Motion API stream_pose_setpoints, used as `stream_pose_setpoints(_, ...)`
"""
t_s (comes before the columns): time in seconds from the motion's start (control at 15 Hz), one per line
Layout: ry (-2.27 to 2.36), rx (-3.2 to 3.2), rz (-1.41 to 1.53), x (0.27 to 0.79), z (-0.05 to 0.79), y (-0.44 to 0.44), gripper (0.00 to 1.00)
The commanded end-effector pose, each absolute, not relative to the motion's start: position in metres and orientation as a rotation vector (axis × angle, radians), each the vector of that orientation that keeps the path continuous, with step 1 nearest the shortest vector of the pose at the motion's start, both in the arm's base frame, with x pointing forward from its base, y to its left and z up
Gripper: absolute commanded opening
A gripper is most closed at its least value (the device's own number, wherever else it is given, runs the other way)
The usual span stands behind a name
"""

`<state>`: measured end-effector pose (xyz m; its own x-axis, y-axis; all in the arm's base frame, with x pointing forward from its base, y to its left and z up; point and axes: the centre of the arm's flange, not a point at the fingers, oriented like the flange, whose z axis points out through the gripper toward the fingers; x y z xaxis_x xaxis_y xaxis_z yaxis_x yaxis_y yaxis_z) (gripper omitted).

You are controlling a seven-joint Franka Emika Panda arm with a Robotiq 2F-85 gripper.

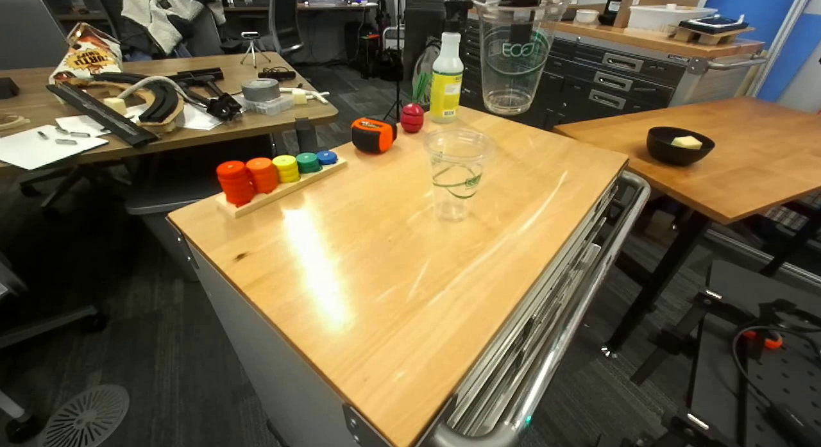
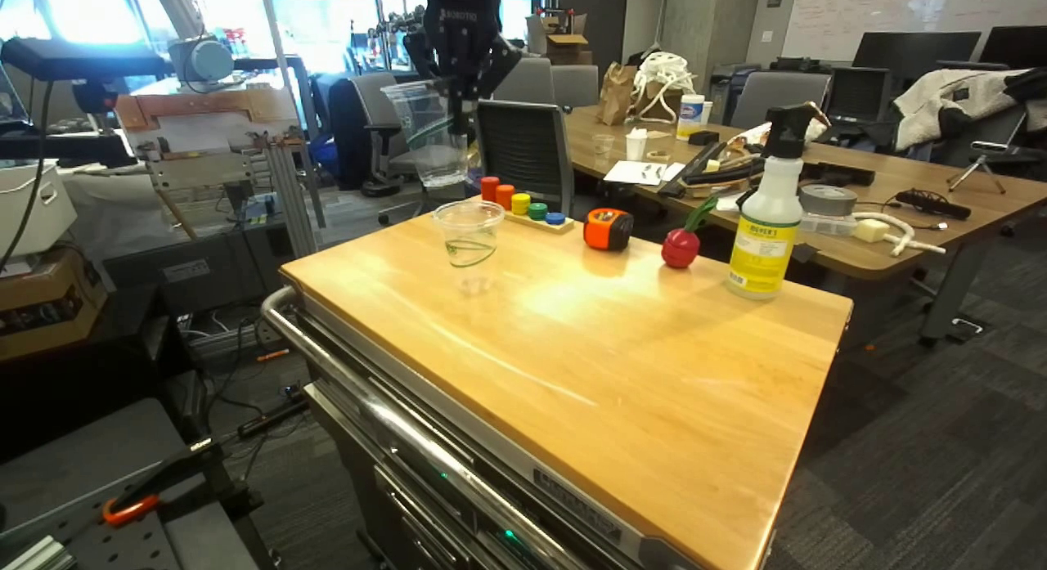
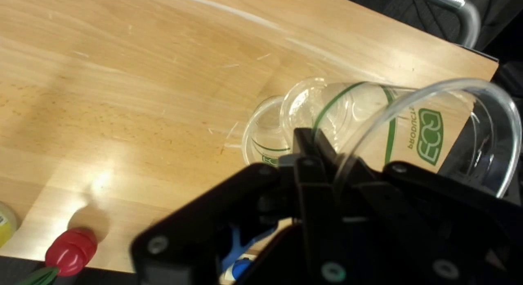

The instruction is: Stack the clear cups inside each other

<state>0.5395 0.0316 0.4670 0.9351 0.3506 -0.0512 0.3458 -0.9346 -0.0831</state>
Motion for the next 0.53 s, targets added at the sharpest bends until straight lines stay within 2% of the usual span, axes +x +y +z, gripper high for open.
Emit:
stream_pose_setpoints(0.0,-0.558,-2.964,0.003,0.534,0.452,0.024,0.01)
stream_pose_setpoints(0.47,-0.548,-2.922,-0.084,0.542,0.436,0.025,0.01)
